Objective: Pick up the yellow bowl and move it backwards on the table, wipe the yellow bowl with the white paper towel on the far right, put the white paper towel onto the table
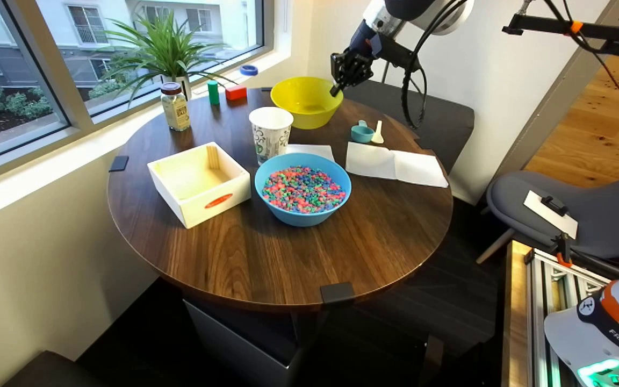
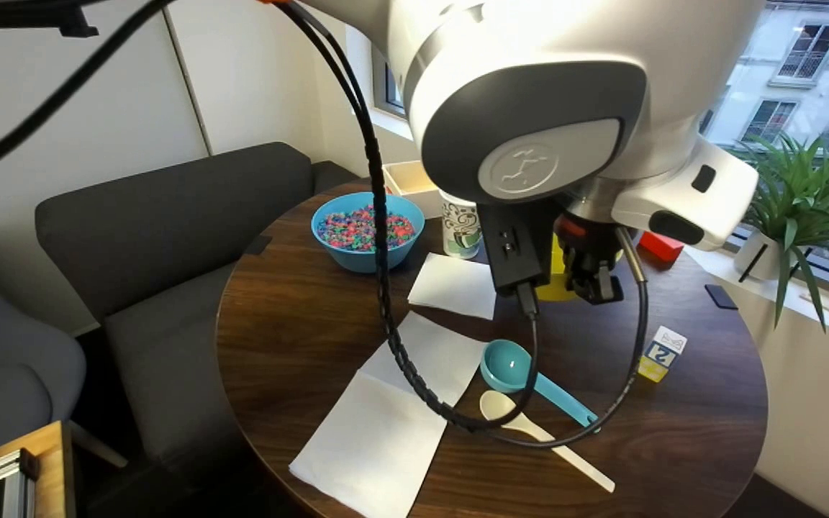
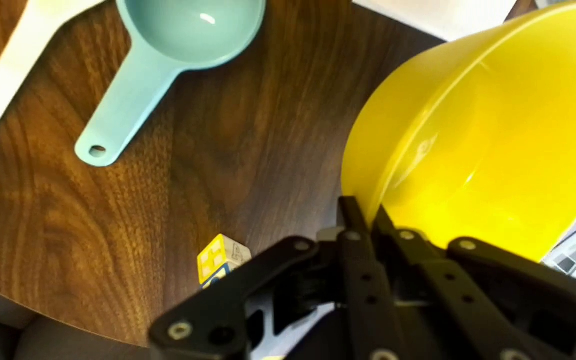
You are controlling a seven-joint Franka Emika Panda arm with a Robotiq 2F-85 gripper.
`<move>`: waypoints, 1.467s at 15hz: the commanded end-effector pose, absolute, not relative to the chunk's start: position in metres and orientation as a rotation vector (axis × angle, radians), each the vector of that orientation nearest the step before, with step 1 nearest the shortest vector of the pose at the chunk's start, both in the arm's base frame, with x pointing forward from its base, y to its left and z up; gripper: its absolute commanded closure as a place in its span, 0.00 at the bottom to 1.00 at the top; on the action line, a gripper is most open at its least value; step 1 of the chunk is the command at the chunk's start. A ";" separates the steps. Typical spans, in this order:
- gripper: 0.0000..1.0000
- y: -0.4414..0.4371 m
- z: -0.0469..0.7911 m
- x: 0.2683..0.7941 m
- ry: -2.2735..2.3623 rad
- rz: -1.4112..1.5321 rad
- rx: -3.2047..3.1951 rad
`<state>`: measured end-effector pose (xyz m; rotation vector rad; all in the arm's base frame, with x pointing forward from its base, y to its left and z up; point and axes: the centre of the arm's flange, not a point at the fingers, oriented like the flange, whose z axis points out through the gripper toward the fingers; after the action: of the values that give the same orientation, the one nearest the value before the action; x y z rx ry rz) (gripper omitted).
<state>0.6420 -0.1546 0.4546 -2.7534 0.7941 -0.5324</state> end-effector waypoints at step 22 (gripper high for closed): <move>0.99 -0.089 0.446 0.396 0.865 -0.304 -2.700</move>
<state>0.4303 -0.1009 0.4492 -2.6856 0.8396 -0.3309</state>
